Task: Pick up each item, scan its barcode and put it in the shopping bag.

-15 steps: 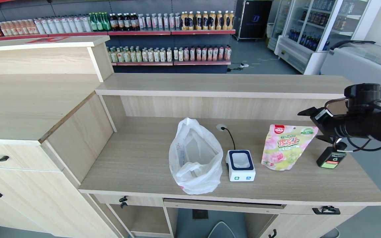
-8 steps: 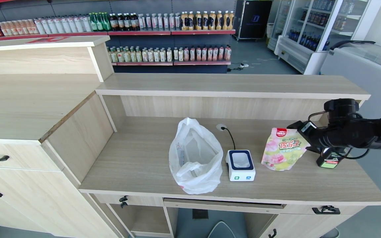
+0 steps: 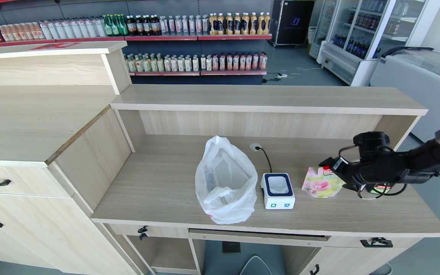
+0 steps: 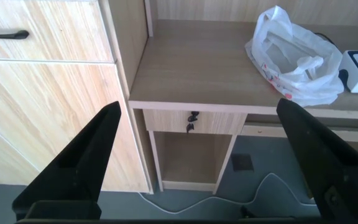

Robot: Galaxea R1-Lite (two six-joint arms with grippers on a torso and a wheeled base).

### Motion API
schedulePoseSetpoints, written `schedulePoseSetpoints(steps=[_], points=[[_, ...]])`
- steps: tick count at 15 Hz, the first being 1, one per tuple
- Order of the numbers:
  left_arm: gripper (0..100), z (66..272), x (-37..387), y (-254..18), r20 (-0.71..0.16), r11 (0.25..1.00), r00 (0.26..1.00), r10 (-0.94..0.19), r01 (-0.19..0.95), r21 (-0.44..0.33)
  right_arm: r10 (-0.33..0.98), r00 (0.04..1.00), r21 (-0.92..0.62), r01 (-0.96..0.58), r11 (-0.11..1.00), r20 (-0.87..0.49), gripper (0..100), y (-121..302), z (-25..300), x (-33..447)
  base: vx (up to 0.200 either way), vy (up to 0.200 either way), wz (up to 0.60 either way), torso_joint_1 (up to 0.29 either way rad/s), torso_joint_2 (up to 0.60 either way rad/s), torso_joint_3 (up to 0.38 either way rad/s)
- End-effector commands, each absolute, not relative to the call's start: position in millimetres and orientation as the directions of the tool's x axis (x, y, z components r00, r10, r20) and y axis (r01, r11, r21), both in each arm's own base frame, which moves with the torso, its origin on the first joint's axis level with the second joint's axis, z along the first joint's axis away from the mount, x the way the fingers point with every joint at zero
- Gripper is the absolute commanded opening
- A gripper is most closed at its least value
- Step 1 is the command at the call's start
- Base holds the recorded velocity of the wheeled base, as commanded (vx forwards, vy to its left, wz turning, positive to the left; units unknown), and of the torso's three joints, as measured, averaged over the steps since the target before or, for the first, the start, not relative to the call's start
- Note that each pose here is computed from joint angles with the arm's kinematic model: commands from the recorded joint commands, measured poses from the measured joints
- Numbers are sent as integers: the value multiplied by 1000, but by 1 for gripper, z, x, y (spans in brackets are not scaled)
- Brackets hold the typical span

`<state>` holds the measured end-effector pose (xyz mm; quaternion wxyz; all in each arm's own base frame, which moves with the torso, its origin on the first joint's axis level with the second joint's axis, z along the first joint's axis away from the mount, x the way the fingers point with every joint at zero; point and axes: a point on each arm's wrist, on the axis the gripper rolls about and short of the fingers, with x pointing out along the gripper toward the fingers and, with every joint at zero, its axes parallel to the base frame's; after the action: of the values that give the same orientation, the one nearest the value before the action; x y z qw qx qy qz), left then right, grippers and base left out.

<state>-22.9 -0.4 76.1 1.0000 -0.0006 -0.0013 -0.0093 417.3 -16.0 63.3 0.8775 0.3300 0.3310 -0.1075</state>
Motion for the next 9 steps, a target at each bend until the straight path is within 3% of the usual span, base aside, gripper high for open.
schedulePoseSetpoints(steps=[1, 2, 3, 9], points=[[100, 76, -23, 0, 3, 1000, 1000, -18, 18, -1, 44, 753, 503, 394, 769, -657, 100, -8, 54, 420, 0, 0, 0, 0, 0, 0], [100, 76, -23, 0, 3, 1000, 1000, -18, 18, -1, 51, 760, 506, 380, 774, -648, 100, -4, 51, 420, 0, 0, 0, 0, 0, 0], [100, 76, -23, 0, 3, 1000, 1000, -18, 18, -1, 55, 757, 497, 371, 784, -651, 0, -1, 49, 419, 0, 0, 0, 0, 0, 0], [100, 76, -23, 0, 3, 1000, 1000, -18, 18, -1, -1, 728, 323, 306, 896, -686, 0, 8, 41, 405, 0, 0, 0, 0, 0, 0]])
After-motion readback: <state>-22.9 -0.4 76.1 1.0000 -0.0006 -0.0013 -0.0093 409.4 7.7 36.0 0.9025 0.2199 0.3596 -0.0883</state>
